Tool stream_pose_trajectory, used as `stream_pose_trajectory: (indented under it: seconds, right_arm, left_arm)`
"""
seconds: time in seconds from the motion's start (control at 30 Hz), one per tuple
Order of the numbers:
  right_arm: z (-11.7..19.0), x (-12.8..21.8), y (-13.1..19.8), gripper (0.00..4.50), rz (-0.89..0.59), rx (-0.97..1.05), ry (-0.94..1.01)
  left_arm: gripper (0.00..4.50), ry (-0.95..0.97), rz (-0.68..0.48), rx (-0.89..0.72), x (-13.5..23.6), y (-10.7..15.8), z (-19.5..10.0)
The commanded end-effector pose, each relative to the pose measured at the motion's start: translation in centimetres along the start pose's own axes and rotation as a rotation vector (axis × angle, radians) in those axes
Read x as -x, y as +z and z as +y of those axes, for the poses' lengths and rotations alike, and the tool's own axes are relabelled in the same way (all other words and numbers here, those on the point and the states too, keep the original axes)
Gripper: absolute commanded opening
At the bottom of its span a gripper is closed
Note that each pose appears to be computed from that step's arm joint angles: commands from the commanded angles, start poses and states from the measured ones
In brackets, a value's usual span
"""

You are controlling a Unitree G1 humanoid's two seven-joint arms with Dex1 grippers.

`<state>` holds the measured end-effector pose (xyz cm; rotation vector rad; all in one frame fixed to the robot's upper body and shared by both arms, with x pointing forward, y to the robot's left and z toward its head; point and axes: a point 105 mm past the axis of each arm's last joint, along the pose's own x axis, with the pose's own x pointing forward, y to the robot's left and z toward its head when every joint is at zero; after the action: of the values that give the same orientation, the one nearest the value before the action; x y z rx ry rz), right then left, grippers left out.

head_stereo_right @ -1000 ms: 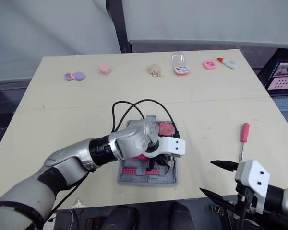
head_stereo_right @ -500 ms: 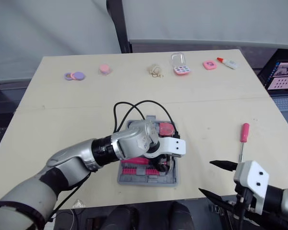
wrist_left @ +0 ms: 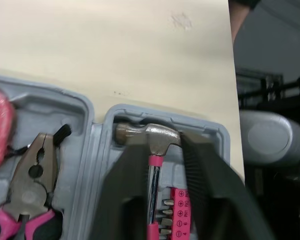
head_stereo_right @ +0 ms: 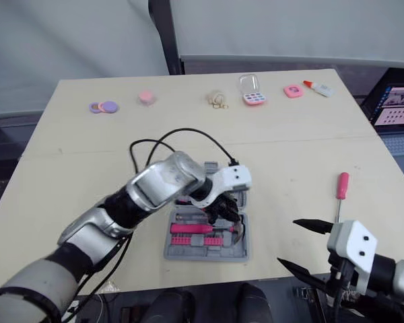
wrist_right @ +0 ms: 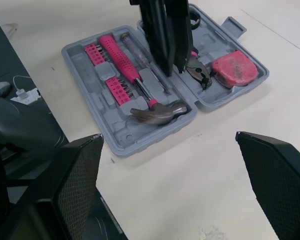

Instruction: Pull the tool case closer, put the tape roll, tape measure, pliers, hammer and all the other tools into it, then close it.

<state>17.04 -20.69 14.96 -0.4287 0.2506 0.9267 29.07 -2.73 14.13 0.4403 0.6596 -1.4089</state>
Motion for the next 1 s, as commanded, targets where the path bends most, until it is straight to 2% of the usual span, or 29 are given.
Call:
stream_pose_trajectory:
  seconds: [0.03,0.13,0.23,0.37,0.47,0.6,1.0]
  right_arm:
    - [0.1,0.0,0.2,4.5,-0.007,0.0,-0.003]
    - [0.1,0.1,0.2,4.5,-0.007,0.0,-0.006]
    - [0.0,0.1,0.1,4.5,-0.007,-0.001,-0.008]
    - [-0.1,0.1,0.1,4.5,-0.007,0.001,-0.01]
    - [-0.2,0.2,0.1,4.5,-0.006,0.004,-0.012]
    - [-0.4,0.2,0.2,4.5,-0.006,0.009,-0.015]
    - [-0.4,0.5,0.3,4.5,0.0,0.009,-0.028]
  left_arm:
    - [0.03,-0.016,-0.265,-0.125,2.2,1.8,-0.6]
    - [0.03,0.043,-0.399,-0.15,4.0,0.5,0.3]
    - [0.03,0.028,-0.464,-0.204,5.4,-1.6,0.0]
    - [0.03,0.054,-0.45,-0.248,5.8,-4.9,0.3]
    - [0.03,0.073,-0.483,-0.242,5.6,-5.7,0.3]
    - [0.03,0.081,-0.438,-0.277,4.2,-7.2,0.1]
    - [0.03,0.121,-0.397,-0.231,1.6,-9.7,0.5]
